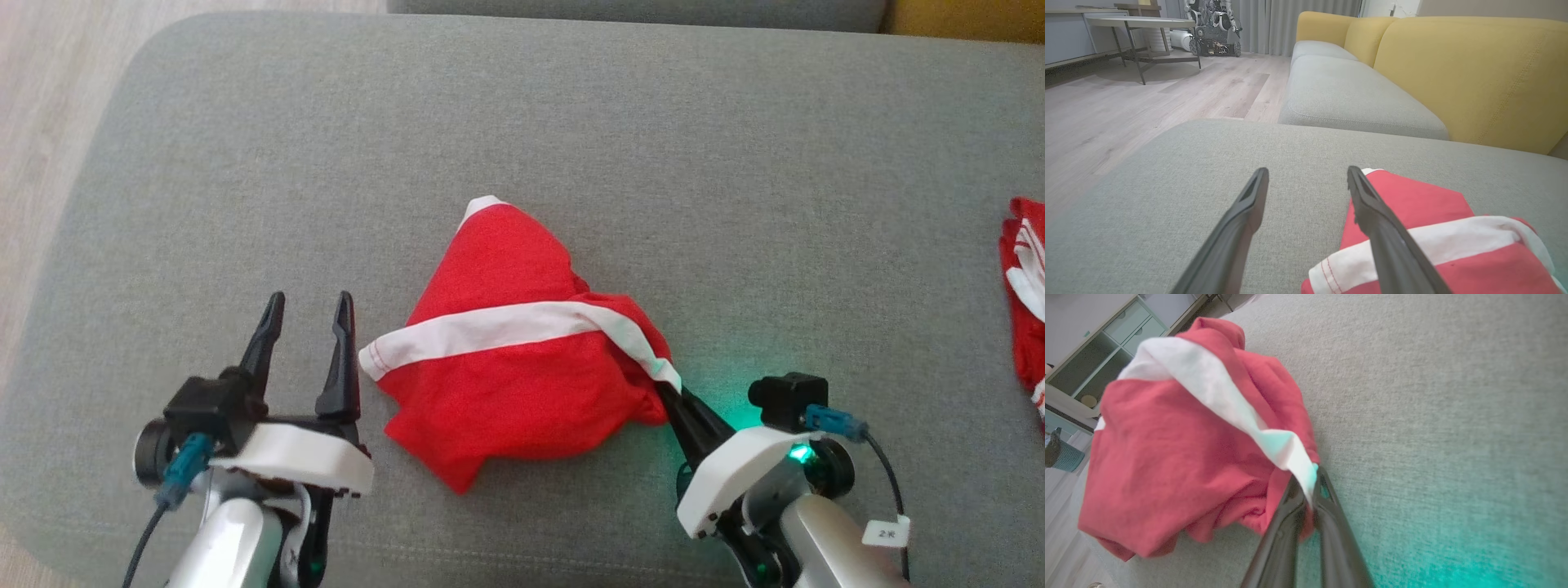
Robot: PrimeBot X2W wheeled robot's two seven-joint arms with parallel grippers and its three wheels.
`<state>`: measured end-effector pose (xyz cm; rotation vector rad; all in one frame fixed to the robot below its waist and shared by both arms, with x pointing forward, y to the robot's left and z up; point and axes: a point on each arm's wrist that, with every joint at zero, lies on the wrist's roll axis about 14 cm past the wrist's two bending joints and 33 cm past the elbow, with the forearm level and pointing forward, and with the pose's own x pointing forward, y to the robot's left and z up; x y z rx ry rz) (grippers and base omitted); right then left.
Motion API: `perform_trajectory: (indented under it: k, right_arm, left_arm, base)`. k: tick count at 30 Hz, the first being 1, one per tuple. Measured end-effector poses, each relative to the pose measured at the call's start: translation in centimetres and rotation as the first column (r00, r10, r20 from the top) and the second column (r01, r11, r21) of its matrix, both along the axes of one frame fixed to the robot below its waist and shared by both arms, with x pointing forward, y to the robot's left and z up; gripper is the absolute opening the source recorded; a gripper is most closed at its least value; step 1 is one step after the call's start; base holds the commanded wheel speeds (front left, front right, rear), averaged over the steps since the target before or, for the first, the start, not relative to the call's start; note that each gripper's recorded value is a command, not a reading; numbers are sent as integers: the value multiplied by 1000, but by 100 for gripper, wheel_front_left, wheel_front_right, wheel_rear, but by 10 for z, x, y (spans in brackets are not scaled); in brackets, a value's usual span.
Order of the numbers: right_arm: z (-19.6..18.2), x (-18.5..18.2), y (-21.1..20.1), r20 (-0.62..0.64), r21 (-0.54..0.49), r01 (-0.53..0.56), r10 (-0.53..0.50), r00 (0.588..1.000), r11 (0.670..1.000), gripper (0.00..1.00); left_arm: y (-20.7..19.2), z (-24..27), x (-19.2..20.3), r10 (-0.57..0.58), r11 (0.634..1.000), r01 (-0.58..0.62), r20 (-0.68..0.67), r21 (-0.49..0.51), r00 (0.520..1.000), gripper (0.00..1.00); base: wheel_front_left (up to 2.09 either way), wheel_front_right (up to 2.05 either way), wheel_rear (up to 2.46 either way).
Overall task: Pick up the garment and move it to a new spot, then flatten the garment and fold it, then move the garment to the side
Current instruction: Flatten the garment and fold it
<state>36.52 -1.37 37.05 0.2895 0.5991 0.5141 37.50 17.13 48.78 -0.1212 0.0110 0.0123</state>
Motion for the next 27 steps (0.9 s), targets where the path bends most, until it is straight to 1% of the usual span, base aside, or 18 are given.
perform_trajectory:
  k: [6,10,15,19,23,25,27]
  right_arm:
    - [6,11,-10,54,6,37,-37,998,999,0]
    - [17,32,-39,129,-34,97,-91,987,995,0]
    - [34,56,-82,218,-98,182,-157,963,978,0]
    - [47,69,-124,280,-196,236,-176,944,952,0]
    - [60,77,-164,332,-330,263,-150,931,907,0]
    - [61,78,-175,336,-386,261,-128,933,885,0]
    - [60,80,-176,332,-415,247,-107,937,876,0]
  left_arm:
    - [-2,6,8,-5,1000,5,21,0,1000,100]
    - [-9,7,11,-24,1000,24,27,-1,999,100]
    - [-17,7,16,-51,999,51,33,-6,998,100]
    - [-21,6,21,-66,998,66,35,-6,997,100]
    - [-28,5,24,-87,996,87,33,-9,996,100]
    - [-32,3,25,-94,995,94,30,-16,995,100]
    - [-35,1,27,-105,994,105,27,-17,994,100]
  base:
    - [0,0,0]
    - [0,0,0]
    - [0,0,0]
    - [0,0,0]
    - [0,0,0]
    - [0,0,0]
    - [0,0,0]
